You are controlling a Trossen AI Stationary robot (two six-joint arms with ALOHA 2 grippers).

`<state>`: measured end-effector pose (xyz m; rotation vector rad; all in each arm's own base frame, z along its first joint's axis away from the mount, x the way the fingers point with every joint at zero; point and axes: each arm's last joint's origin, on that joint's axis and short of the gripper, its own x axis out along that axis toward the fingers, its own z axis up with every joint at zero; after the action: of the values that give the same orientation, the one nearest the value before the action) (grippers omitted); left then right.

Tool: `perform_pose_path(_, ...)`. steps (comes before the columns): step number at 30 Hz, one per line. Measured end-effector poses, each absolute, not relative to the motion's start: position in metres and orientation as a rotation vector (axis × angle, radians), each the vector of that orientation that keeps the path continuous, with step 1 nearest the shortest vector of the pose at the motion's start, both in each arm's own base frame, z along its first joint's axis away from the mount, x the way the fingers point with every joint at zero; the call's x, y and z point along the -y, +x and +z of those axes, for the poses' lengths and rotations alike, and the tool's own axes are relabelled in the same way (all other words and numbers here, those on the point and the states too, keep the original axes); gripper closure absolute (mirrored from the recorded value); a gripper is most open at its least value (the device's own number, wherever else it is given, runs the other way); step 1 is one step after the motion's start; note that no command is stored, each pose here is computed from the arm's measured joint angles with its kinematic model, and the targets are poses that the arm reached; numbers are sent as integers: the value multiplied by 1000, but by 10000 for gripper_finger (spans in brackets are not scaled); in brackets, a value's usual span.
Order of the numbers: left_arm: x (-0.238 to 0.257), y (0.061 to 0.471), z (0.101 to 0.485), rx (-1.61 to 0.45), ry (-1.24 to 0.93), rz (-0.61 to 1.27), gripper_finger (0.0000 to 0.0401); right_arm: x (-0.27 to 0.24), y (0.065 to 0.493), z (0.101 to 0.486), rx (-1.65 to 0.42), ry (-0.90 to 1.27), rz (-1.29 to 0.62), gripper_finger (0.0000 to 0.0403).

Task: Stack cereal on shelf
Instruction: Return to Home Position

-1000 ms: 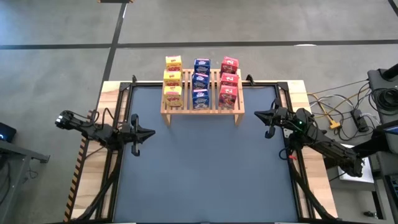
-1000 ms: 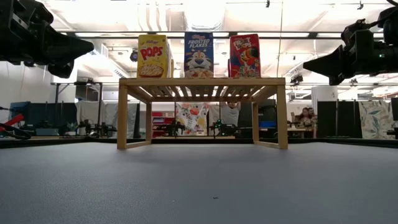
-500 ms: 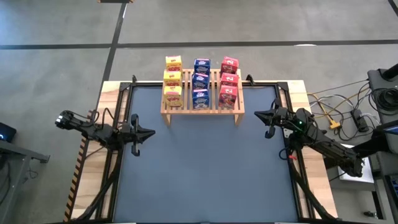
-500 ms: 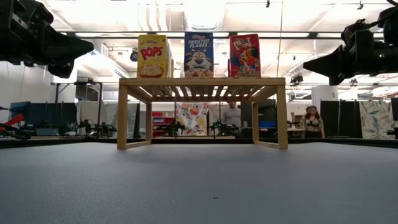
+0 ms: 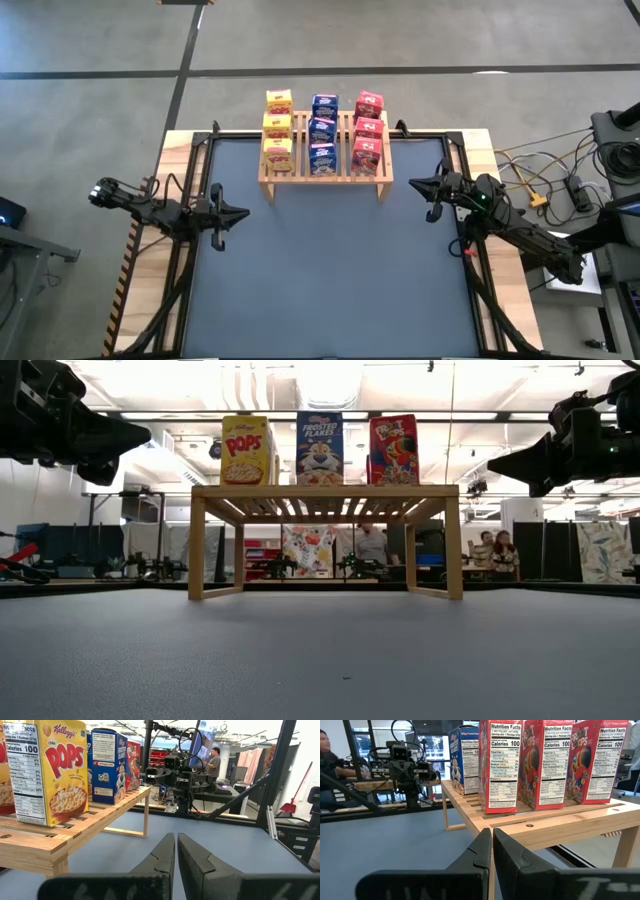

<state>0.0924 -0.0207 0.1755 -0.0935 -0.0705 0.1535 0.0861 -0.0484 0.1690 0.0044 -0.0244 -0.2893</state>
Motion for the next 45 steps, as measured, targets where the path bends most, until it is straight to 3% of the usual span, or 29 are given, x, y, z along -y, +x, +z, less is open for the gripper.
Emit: perform_pose_path(45, 21, 92, 175, 70, -93, 154, 397, 48, 86, 169, 25, 4, -289, 394)
